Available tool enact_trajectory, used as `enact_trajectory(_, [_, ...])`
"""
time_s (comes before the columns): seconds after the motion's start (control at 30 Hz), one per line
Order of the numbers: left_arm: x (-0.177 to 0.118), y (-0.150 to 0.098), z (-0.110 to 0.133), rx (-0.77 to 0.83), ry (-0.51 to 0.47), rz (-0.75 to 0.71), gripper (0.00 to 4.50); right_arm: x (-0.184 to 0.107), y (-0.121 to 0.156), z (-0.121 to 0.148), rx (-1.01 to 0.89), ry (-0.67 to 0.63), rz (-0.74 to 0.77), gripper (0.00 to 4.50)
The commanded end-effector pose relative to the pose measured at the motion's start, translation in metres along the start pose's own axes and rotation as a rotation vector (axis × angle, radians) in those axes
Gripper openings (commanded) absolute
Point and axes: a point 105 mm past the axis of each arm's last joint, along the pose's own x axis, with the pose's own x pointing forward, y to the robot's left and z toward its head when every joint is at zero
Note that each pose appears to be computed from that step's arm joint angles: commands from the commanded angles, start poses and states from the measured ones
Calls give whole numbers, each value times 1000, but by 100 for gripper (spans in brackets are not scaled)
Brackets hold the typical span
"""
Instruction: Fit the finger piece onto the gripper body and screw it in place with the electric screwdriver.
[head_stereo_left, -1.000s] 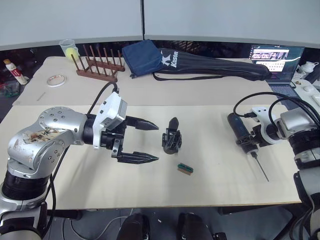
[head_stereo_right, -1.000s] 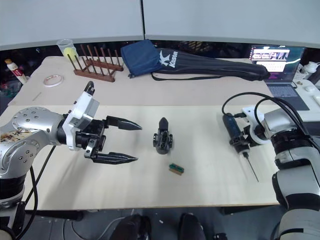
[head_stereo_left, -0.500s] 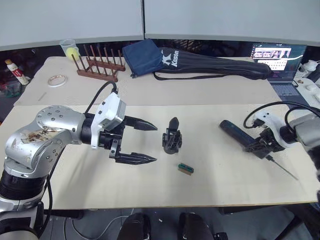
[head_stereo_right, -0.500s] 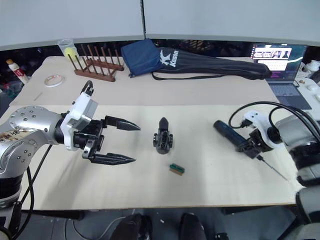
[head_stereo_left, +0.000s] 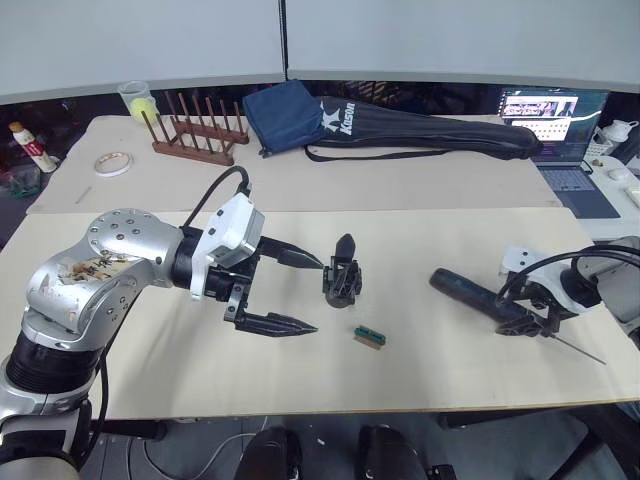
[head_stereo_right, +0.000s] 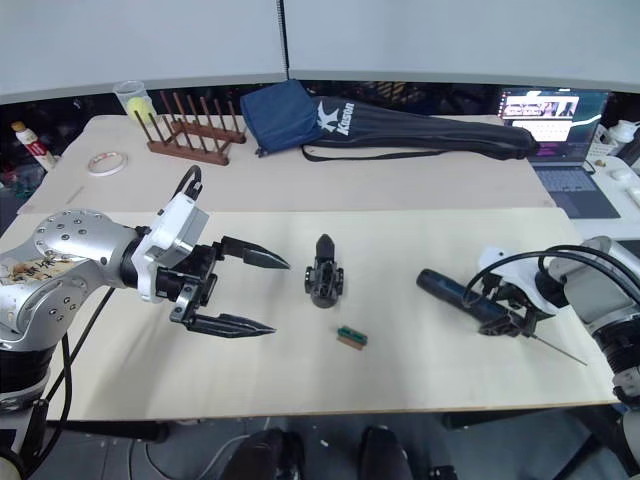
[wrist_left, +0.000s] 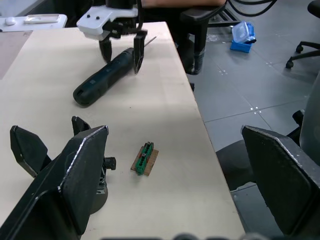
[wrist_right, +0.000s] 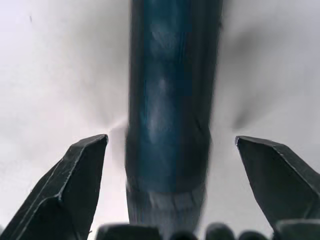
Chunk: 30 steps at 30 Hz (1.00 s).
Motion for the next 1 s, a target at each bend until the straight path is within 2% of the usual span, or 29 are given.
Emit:
enact_trajectory(0.03, [0, -3, 6, 48, -1, -2, 450, -9, -2, -1, 10, 37, -3, 435])
enact_trajectory(0.4, [-1, 0, 6, 56, 1, 23, 450, 15, -4, 1, 3, 68, 31, 435])
enact_trajectory(0.5, [-1, 2, 6, 62, -2, 37, 450, 20, -1, -2, -1, 82, 57, 353])
enact_trajectory(0.57, [-1, 2, 7, 63, -4, 38, 450, 23, 2, -4, -12, 87, 72, 277])
enact_trajectory(0.67, [-2, 2, 6, 57, 0, 38, 450, 25, 1, -1, -57, 72, 62, 191])
enact_trajectory(0.77, [-4, 0, 0, 35, 21, 32, 450, 17, -4, 6, -166, 37, 26, 191])
enact_trajectory(0.87, [-4, -2, -6, 9, 27, 29, 450, 2, -1, 17, -302, -40, 42, 191])
enact_trajectory(1.0, [-1, -7, -20, -52, 17, 30, 450, -37, -3, 51, -243, -357, -98, 191])
